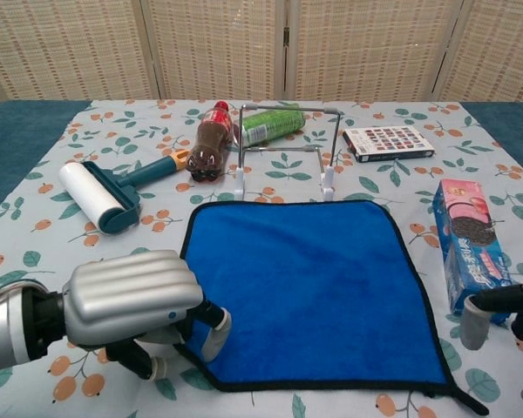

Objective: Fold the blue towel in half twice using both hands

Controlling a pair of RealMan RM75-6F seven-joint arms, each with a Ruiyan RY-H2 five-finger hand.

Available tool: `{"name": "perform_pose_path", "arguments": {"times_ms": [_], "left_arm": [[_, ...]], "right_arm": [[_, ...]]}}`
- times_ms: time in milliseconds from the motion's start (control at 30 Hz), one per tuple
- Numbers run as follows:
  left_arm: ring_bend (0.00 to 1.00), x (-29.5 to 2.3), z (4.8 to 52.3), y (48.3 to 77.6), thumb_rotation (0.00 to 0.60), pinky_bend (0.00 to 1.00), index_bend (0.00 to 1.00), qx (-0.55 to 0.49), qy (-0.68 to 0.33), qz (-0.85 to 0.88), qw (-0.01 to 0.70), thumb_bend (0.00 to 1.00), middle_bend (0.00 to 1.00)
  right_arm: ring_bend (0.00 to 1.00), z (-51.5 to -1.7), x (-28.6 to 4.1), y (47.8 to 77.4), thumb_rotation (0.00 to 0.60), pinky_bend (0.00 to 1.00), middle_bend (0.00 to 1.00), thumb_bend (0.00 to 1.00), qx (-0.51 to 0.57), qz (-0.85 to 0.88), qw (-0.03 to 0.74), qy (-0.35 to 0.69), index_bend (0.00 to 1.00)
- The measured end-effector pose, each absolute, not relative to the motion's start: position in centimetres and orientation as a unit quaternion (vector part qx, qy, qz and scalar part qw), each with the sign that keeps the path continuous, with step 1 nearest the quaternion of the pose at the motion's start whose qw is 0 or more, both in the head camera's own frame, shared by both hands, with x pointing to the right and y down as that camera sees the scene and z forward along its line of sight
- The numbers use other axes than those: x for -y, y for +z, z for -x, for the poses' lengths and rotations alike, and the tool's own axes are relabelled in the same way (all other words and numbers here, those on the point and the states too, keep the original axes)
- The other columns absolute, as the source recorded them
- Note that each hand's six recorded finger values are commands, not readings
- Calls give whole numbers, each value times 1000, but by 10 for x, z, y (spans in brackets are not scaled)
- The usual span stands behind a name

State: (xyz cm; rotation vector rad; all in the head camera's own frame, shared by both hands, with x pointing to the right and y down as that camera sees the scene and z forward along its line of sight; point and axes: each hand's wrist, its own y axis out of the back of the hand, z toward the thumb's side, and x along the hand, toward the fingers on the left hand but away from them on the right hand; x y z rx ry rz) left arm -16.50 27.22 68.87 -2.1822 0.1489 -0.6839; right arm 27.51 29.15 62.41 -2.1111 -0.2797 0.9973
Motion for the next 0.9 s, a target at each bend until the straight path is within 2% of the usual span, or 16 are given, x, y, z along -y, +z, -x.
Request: {"name": "perform_pose_path", "arguments": {"times_ms": [367,900], "left_arm": [[917,-270,164,686,600,1000,657,-71,-267,872,404,546,1000],[917,-270,165,687,600,1000,654,-74,-270,874,398,546,1000]], "right_arm": [[885,-259,-297,653,600,999,895,213,97,824,395,394,468],[885,-251,-292,672,600,1000,897,213,91,818,399,405,470]]}}
